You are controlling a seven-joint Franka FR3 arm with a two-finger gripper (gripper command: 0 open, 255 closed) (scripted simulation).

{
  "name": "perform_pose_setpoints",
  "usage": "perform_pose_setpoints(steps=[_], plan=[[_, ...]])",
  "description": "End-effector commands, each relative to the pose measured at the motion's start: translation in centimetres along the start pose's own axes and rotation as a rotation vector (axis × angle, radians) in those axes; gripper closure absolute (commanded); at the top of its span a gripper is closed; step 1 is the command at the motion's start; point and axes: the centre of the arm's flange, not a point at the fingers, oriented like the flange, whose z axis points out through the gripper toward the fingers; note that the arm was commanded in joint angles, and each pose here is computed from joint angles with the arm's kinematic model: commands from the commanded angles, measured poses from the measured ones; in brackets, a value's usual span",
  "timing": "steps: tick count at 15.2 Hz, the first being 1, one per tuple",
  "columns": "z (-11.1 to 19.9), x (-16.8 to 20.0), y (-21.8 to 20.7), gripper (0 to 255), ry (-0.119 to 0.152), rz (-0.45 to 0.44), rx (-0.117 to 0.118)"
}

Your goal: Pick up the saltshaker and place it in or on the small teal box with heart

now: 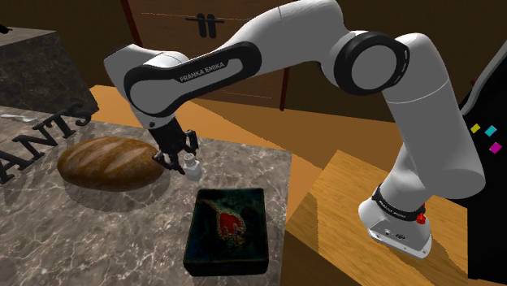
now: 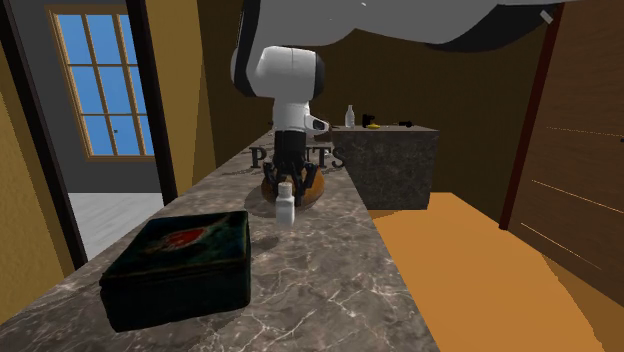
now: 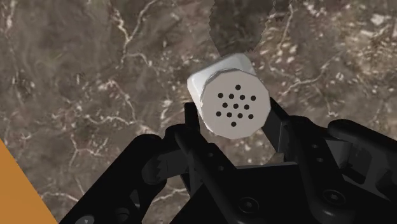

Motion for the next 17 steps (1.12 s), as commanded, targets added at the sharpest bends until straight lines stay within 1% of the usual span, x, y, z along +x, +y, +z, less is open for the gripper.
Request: perform_pose_setpoints(steps=[1,17], plan=[[-0.9,-0.2,0.1,255,0.0,0.0,0.0],[-9.0,-2.5,0.9,255,0.0,0.0,0.0]])
